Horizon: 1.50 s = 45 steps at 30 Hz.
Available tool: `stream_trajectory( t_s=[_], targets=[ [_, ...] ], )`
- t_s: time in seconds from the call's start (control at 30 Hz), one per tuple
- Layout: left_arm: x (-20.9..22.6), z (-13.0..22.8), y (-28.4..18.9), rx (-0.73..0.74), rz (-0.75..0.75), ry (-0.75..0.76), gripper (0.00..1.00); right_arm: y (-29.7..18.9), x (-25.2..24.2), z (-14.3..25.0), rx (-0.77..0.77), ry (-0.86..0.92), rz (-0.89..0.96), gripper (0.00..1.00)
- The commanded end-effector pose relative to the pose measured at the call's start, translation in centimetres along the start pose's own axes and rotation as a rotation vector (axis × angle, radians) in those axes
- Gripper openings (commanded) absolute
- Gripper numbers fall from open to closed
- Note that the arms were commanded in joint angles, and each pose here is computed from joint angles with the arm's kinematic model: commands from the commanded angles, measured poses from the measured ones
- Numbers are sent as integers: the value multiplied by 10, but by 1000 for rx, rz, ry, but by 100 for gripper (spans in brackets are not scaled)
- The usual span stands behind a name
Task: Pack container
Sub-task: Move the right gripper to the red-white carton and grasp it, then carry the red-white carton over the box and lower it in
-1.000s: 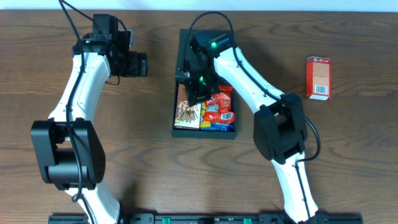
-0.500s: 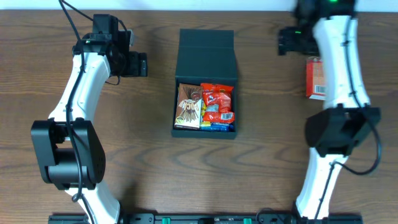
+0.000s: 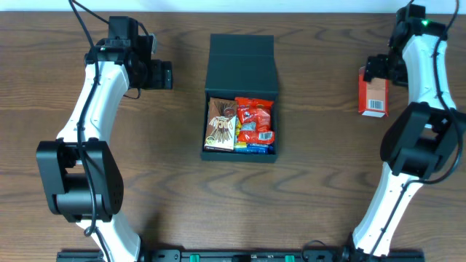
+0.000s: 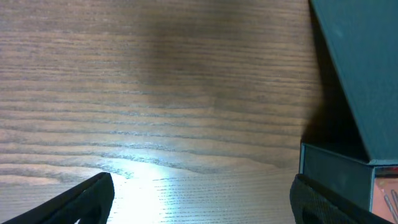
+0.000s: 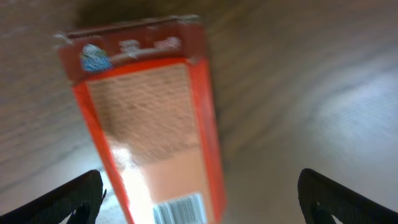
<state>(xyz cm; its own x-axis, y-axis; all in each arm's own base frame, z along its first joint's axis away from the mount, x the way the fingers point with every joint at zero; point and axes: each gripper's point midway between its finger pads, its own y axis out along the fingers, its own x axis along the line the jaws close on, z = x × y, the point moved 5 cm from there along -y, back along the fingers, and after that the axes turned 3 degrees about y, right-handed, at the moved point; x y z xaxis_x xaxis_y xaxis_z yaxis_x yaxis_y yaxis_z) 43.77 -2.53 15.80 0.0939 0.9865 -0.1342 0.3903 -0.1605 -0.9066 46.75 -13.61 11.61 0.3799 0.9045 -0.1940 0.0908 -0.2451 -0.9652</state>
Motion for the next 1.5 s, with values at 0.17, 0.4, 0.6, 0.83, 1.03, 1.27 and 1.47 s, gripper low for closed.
stream_trajectory(
  t_s=[0.17,0.4,0.6,0.83,1.03,1.27,1.47],
  targets=[
    [1,0,1,-4,-1,-7,91,36,21,14,36,-91,-95,99],
    [1,-2,1,-12,-1,-6,91,58,26,27,63,-95,-105,99],
    [1,-2,1,-11,-1,-6,91,69,32,34,76,-95,-141,99],
    [1,-2,1,-12,-1,-9,91,61,37,40,111,-115,-145,69],
    [1,-2,1,-12,-1,-9,92,31,52,34,110,-158,-150,67],
    [1,-2,1,-12,-1,-9,92,-47,105,27,39,-229,-194,64],
    [1,-2,1,-11,-1,-9,91,-112,183,71,63,-316,-288,63]
  ],
)
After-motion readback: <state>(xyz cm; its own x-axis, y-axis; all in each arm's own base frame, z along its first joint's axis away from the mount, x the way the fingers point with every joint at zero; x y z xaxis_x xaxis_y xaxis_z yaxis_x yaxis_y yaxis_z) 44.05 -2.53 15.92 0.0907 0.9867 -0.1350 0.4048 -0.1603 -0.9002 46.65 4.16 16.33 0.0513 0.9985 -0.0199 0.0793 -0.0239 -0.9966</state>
